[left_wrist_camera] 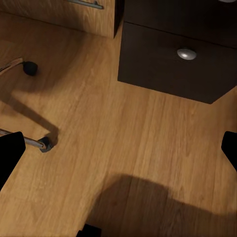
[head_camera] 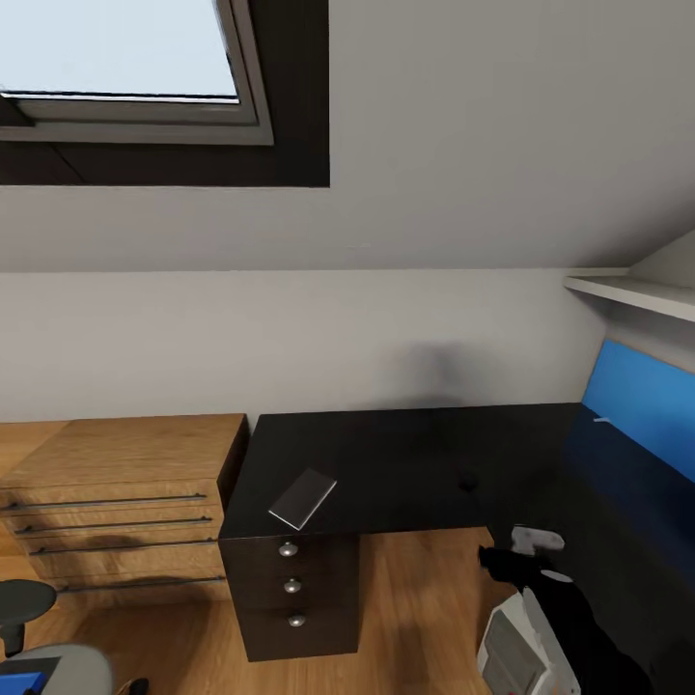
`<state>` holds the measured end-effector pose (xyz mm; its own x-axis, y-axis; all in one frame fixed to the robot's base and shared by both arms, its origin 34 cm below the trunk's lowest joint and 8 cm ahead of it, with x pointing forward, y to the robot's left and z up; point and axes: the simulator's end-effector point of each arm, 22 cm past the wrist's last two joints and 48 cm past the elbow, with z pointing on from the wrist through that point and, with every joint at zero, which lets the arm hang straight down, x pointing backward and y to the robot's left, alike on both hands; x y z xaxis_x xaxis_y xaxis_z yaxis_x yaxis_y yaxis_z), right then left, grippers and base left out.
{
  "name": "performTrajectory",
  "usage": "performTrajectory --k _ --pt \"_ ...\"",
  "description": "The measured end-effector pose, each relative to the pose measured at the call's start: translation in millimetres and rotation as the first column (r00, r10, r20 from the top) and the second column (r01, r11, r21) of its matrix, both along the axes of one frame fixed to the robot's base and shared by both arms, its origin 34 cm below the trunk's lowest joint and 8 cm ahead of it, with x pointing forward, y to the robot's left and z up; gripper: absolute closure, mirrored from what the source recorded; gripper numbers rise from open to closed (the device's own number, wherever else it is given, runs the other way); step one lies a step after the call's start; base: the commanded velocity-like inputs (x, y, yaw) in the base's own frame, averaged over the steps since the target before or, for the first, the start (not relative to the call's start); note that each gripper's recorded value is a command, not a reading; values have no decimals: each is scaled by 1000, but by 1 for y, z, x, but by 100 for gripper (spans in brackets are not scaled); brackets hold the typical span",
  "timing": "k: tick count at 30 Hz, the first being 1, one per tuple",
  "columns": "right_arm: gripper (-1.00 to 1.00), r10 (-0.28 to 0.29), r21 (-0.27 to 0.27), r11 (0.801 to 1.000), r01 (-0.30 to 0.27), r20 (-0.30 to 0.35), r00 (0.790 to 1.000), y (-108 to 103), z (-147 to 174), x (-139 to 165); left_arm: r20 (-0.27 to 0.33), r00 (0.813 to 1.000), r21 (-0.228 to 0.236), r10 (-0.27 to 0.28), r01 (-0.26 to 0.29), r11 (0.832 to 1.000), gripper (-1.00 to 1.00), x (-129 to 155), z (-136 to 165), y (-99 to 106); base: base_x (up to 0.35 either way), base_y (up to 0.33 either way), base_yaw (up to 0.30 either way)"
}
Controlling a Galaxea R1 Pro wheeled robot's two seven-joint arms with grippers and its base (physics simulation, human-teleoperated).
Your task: In the bedroom, organize the workspace by keeping the computer under the desk, ensuring the monitor is on the desk, placing the keyboard on the desk next to the monitor, placing the mouse on the desk next to the keyboard, moving the folder from the swivel chair onto the desk next to the mouse, stacking the notebook on top of the folder with the pen on top of the notebook, and positioning the swivel chair next to the desk.
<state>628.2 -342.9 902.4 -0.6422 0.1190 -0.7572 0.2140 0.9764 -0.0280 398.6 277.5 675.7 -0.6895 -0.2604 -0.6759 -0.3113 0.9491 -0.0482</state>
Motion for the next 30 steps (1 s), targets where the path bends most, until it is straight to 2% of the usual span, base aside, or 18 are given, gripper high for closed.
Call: performTrajectory --k 3,6,7,8,9,11,15,20,22,26,30 --pt "-100 -53 -5 999 53 5 999 -20 40 27 0 1000 0 1 -1 1000 -100 0 0 0 0 0 0" --pt "-100 -87 5 996 88 -20 996 -30 31 48 0 1000 0 3 -3 1000 -100 0 0 0 0 0 0" --pt "-100 -116 1 993 116 9 993 -42 29 71 0 1000 -1 3 -3 1000 -100 0 0 0 0 0 0" --pt "-100 -129 -1 992 129 22 991 -48 30 80 0 1000 -1 3 -3 1000 -100 0 0 0 0 0 0" --pt "-100 -160 -10 987 161 51 986 -66 30 96 1 1000 -1 3 -3 1000 -100 0 0 0 0 0 0" --pt "-100 -185 -14 982 187 85 979 -81 29 106 1 1000 -1 3 -3 1000 -100 0 0 0 33 0 0" --pt "-100 -197 -24 979 203 165 966 -91 39 116 1 1000 -3 3 -3 1000 -100 0 0 -1 215 0 0" --pt "-100 -202 -26 977 210 187 961 -95 43 118 1 1000 -4 3 -3 1000 -100 0 0 -2 250 -25 0" --pt "-100 -202 -27 977 210 175 964 -95 40 116 1 1000 -4 3 -3 1000 -100 0 0 -2 171 -129 0" --pt "-100 -203 -23 978 205 71 977 -95 22 104 1 1000 -4 3 -3 1000 -100 0 0 -2 138 -93 0" --pt "-100 -205 -23 978 205 -4 979 -99 11 93 0 1000 -4 3 -3 1000 -100 0 0 -2 50 -24 0"
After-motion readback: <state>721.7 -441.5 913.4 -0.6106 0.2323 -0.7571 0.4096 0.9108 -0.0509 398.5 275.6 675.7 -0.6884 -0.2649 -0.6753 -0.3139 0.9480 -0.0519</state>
